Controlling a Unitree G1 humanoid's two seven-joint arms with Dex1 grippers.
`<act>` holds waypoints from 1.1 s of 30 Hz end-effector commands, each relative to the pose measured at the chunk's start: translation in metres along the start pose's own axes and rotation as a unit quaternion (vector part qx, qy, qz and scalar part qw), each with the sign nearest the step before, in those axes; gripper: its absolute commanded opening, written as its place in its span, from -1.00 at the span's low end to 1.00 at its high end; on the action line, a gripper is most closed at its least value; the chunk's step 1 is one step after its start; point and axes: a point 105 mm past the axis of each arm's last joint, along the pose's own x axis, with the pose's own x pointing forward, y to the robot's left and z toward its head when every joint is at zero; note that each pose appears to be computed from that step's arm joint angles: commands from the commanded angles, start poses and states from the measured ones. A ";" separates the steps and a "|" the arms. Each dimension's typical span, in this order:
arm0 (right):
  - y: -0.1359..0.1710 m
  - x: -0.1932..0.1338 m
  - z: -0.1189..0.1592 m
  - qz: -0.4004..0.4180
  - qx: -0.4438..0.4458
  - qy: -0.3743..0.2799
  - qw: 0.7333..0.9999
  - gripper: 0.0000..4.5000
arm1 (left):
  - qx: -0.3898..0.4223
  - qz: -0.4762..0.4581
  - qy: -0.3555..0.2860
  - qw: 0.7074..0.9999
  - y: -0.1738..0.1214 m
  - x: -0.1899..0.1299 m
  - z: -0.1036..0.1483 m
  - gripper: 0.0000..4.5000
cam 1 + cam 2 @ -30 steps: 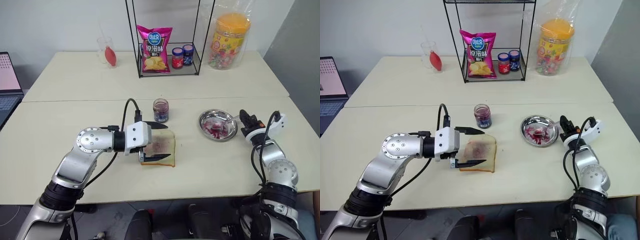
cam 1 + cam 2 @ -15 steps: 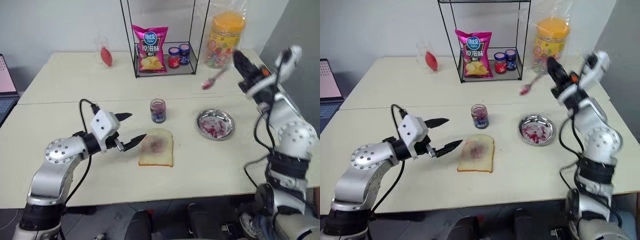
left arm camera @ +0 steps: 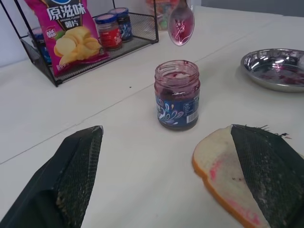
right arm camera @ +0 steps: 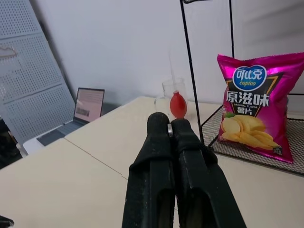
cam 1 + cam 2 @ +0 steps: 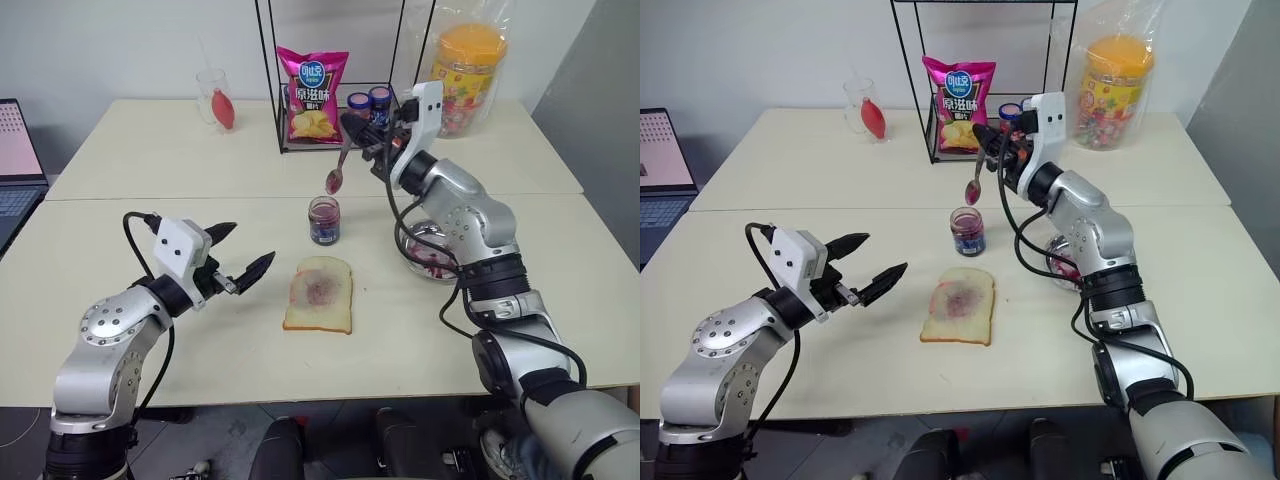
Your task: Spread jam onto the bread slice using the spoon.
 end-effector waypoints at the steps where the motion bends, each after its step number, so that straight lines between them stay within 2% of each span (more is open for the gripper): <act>1: 0.011 0.009 0.013 0.028 -0.032 -0.023 0.999 -0.99 | 0.019 -0.004 -0.019 1.000 -0.004 -0.002 0.013 1.00; 9: 0.016 0.013 -0.017 0.040 -0.052 0.010 0.998 -0.99 | 0.019 -0.007 -0.017 1.000 -0.005 0.001 0.012 1.00; 13: 0.014 0.012 -0.032 0.036 -0.093 0.028 0.995 -0.99 | 0.021 -0.005 -0.017 1.000 -0.003 0.003 0.012 1.00; 22: 0.004 0.011 -0.047 -0.006 -0.042 0.035 0.998 -0.99 | 0.025 -0.008 -0.015 1.000 -0.005 0.004 0.011 1.00; 27: 0.004 0.009 -0.056 -0.014 -0.048 0.044 0.998 -0.99 | 0.027 -0.011 -0.014 0.999 -0.007 0.005 0.012 1.00; 33: 0.015 0.006 -0.071 0.014 -0.081 0.060 0.995 -0.99 | 0.028 -0.013 -0.015 0.999 -0.006 0.007 0.012 1.00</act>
